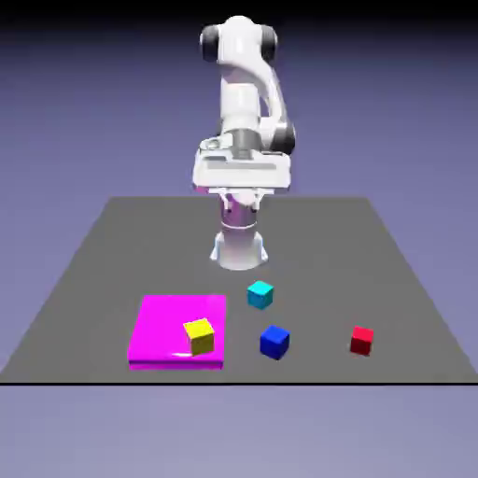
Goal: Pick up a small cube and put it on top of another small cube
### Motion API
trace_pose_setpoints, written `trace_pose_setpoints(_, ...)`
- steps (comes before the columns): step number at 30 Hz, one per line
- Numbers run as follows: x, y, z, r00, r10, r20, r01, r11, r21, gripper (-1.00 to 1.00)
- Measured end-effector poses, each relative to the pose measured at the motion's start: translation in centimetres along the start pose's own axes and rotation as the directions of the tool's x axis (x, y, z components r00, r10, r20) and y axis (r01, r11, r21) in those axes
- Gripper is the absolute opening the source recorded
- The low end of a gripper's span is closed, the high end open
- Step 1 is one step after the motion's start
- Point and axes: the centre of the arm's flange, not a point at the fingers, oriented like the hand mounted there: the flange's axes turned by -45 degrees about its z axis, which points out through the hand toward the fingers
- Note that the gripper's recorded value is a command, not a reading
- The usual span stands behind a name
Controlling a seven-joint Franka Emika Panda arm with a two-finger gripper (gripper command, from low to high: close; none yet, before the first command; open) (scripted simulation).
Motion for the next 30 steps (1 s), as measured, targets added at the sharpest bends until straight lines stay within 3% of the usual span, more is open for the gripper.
trace_pose_setpoints(13, -2.9, -11.3, 13.8, 0.890, 0.142, 0.434, -0.135, 0.990, -0.047, 0.00)
trace_pose_setpoints(30, -11.7, -27.2, 24.0, 0.491, 0.390, 0.779, -0.313, 0.913, -0.260, 0.00)
